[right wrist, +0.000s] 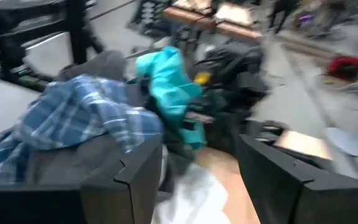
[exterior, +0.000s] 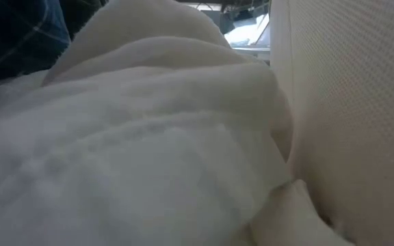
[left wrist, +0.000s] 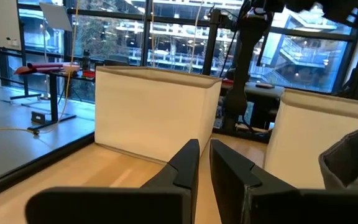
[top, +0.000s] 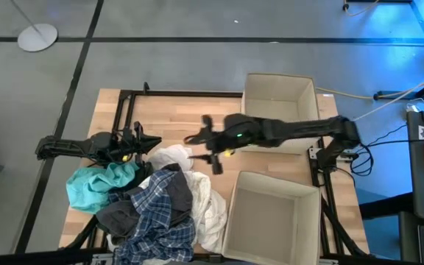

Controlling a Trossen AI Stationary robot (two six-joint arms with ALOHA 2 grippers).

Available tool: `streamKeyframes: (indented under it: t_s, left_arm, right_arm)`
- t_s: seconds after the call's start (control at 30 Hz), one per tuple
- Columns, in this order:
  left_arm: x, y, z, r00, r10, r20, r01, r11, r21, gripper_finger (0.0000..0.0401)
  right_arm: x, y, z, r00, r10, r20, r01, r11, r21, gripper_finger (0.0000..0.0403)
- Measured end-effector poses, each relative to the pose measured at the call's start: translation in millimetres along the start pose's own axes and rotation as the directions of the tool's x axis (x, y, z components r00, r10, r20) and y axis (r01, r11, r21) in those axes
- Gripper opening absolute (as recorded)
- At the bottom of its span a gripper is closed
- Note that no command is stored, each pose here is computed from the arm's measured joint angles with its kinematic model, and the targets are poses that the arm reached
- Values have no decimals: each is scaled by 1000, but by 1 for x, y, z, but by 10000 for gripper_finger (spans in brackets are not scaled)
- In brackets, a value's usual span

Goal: Sort clothes
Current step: Put the blue checkered long sleeve shirt into the top laundry organizer

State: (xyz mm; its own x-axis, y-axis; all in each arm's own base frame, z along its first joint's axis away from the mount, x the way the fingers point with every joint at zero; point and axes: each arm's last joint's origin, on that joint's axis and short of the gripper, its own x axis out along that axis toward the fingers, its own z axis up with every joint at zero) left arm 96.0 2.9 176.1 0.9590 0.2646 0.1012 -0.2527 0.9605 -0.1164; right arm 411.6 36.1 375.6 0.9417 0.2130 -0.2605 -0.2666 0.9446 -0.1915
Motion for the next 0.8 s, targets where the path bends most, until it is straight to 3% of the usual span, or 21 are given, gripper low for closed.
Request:
streamKeyframes:
  t_s: [0.3, 0.57, 0.8]
  left_arm:
    - [0, 0, -1, 1000, 1, -13, -1, 1000, 16, 29]
    - [0, 0, -2, 1000, 2, -24, -1, 1000, 23, 29]
    - [0, 0, -3, 1000, 2, -27, -1, 1000, 24, 29]
  right_arm:
    - [58, 6, -27, 990, 141, -25, -140, 989, 38, 209]
    - [88, 16, -43, 984, 167, 54, -169, 985, 29, 209]
    - [102, 33, -50, 963, 250, 96, -252, 968, 14, 209]
